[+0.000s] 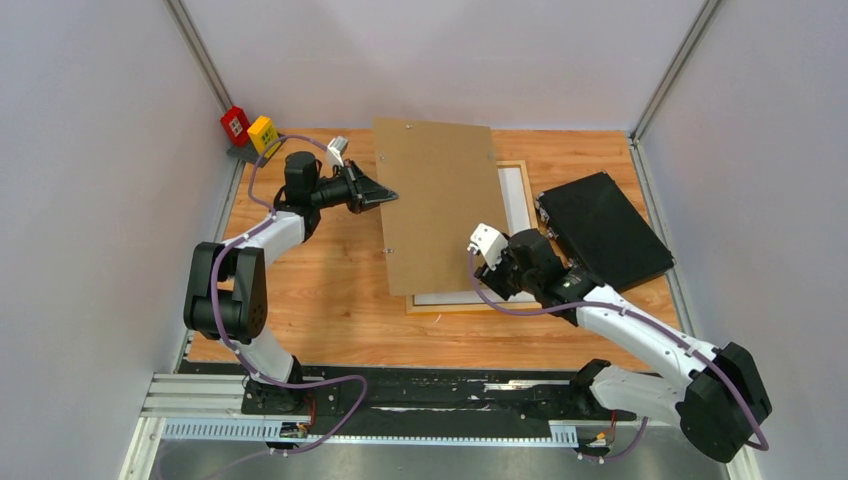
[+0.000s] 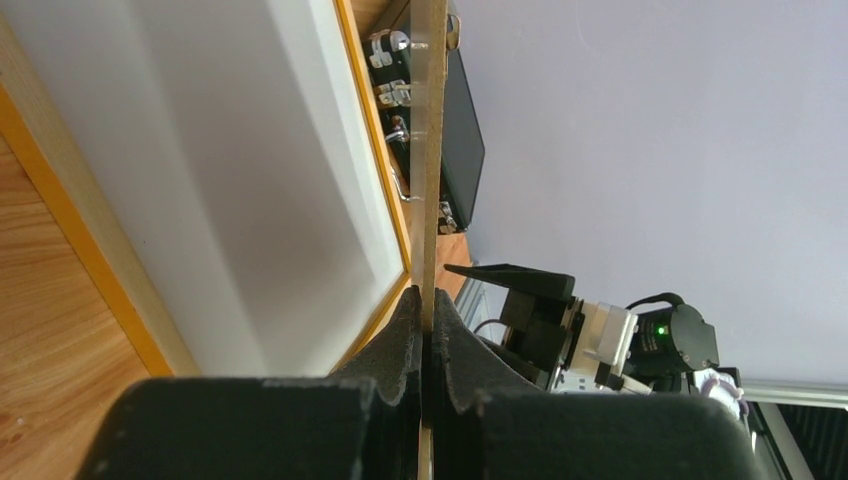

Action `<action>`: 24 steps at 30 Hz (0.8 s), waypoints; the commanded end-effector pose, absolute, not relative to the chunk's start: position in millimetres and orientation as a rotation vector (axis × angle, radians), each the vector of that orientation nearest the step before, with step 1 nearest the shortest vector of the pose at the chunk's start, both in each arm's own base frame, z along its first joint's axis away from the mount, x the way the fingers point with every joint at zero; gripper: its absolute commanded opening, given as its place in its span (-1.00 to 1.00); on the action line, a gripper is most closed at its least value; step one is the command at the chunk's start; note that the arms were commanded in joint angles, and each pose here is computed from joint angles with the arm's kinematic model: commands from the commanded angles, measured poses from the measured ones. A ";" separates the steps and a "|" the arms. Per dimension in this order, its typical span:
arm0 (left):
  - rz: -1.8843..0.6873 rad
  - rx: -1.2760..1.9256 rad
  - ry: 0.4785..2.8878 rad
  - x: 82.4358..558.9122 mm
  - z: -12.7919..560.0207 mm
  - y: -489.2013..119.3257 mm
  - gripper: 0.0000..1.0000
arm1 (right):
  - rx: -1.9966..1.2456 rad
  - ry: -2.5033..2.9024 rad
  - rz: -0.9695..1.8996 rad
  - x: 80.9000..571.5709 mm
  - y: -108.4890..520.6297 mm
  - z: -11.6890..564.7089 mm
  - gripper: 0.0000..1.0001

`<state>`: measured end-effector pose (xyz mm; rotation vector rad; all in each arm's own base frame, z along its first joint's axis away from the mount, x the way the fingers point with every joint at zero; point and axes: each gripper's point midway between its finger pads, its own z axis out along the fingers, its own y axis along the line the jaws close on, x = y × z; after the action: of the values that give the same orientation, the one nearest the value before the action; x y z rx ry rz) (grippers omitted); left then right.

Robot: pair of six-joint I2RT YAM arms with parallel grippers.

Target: Put the photo into the frame

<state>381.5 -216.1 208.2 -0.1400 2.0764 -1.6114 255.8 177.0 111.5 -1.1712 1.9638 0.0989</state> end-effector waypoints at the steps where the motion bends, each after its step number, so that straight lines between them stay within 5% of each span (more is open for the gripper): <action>1: -1.633 -0.030 1.981 383.5 243.8 -216.3 -1.00 | -1.117 1.928 0.116 259.3 173.7 130.0 0.12; 24: -1.793 -0.157 2.012 399.3 221.2 -227.6 -1.00 | -0.393 2.101 0.453 319.4 99.6 177.5 0.13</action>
<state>393.8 -218.9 183.2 -0.2768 2.1257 -1.7003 313.0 99.8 162.1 -0.5143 2.1064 0.2844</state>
